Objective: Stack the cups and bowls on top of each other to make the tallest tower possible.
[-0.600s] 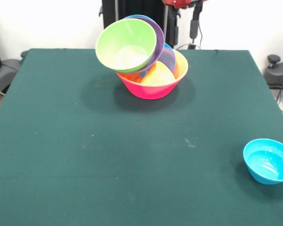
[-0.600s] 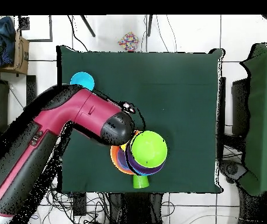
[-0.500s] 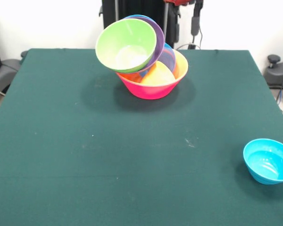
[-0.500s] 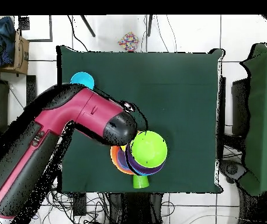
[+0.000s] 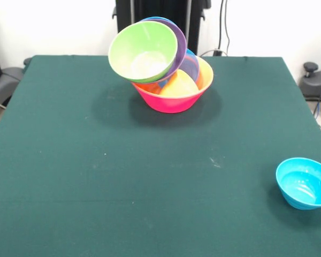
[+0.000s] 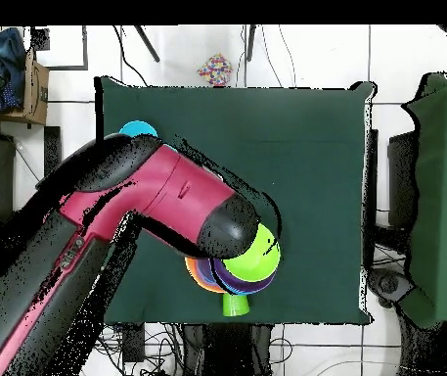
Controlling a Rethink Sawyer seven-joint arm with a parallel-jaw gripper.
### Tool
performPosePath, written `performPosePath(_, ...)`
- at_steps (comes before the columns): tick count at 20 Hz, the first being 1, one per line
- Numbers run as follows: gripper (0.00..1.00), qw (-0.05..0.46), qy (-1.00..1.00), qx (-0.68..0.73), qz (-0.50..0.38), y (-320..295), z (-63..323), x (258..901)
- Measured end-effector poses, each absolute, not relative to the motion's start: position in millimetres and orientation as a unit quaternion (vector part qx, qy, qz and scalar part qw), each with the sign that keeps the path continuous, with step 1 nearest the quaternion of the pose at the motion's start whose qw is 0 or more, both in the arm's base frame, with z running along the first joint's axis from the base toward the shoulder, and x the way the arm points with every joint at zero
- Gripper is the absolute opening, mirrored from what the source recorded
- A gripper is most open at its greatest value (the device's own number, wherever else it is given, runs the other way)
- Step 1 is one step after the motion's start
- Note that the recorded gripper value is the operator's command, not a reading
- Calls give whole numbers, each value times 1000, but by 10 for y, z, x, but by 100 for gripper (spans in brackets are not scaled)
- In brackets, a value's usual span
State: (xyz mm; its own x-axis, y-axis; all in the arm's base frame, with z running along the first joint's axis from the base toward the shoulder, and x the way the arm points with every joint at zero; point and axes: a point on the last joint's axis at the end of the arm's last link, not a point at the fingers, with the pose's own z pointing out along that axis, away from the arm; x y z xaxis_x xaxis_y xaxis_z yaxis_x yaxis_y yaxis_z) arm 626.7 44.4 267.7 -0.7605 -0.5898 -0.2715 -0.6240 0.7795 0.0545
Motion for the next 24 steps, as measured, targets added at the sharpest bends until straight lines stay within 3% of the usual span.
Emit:
performPosePath(16, 100, 137, 930, -330, 83, 581, 2742, 6277)
performPosePath(24, 100, 176, 922, -338, 62, 899, 2643, 6376)
